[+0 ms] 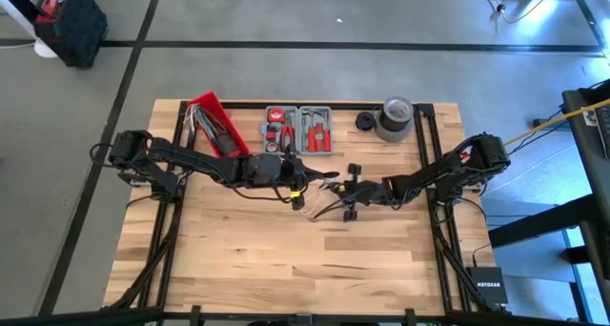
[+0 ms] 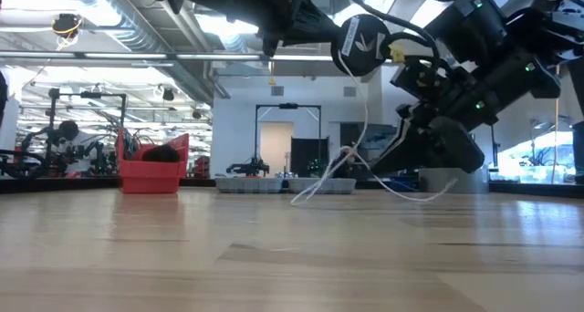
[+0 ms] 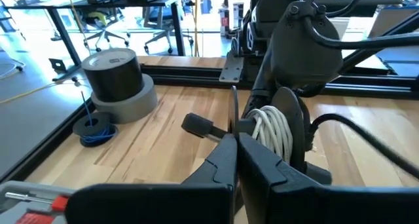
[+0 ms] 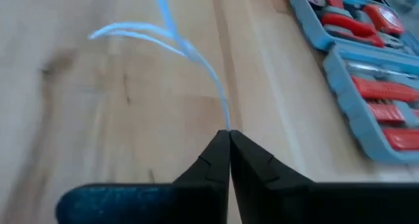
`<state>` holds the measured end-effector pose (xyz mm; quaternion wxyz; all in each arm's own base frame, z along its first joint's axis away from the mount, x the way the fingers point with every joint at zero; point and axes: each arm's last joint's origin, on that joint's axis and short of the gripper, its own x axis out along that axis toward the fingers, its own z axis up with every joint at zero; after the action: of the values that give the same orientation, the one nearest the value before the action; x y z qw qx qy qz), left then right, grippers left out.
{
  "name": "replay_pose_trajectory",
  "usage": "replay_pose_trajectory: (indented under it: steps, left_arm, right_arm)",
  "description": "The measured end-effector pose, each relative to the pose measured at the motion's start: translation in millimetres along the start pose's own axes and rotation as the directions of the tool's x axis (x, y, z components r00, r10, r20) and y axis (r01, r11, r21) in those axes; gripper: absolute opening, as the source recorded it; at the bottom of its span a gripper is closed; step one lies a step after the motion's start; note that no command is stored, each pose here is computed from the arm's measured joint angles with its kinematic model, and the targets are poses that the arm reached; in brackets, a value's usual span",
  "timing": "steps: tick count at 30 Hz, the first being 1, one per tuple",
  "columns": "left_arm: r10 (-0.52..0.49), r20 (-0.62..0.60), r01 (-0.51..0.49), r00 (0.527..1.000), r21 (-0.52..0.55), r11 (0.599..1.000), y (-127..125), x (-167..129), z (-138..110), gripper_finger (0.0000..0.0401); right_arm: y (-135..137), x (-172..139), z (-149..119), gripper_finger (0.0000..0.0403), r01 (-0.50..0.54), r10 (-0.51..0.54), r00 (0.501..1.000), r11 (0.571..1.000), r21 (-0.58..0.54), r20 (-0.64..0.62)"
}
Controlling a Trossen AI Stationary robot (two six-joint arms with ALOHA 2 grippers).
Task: Coil cords
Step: Coil the white wire into the spool
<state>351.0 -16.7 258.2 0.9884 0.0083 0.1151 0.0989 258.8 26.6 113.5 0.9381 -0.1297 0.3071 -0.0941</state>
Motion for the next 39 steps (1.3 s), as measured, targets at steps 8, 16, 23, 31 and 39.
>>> replay_pose_trajectory:
  steps: [8, 16, 23, 31, 39]
  left_arm:
    - [0.000, 0.000, 0.000, 1.000, -0.001, 1.000, 0.0, 0.0, 0.0, 0.0000]
    - [-0.001, -0.002, 0.001, 1.000, -0.002, 1.000, -0.3, -0.1, -0.2, 0.0000]
    - [-0.001, -0.004, 0.001, 1.000, -0.002, 1.000, -0.3, -0.1, -0.4, 0.0000]
    - [-0.001, -0.006, 0.001, 1.000, -0.001, 1.000, -0.3, -0.1, -0.6, 0.0000]
    - [-0.001, -0.009, 0.001, 1.000, -0.001, 1.000, -0.4, -0.1, -0.9, 0.0000]
  right_arm:
    - [-0.7, -0.2, -3.8, 0.0005, 0.045, -0.045, 0.998, 0.999, -0.015, -0.041]
    - [-1.1, -7.5, -14.0, 0.0005, 0.037, -0.035, 0.984, 0.999, 0.012, -0.173]
    - [5.8, -36.1, -13.5, 0.0002, 0.040, -0.040, 0.968, 0.999, -0.008, -0.248]
    - [10.5, -66.0, -26.7, 0.0001, 0.046, -0.028, 0.914, 0.998, 0.035, -0.406]
    - [22.8, -86.3, -44.0, 0.0001, 0.071, -0.008, 0.832, 0.993, 0.092, -0.555]
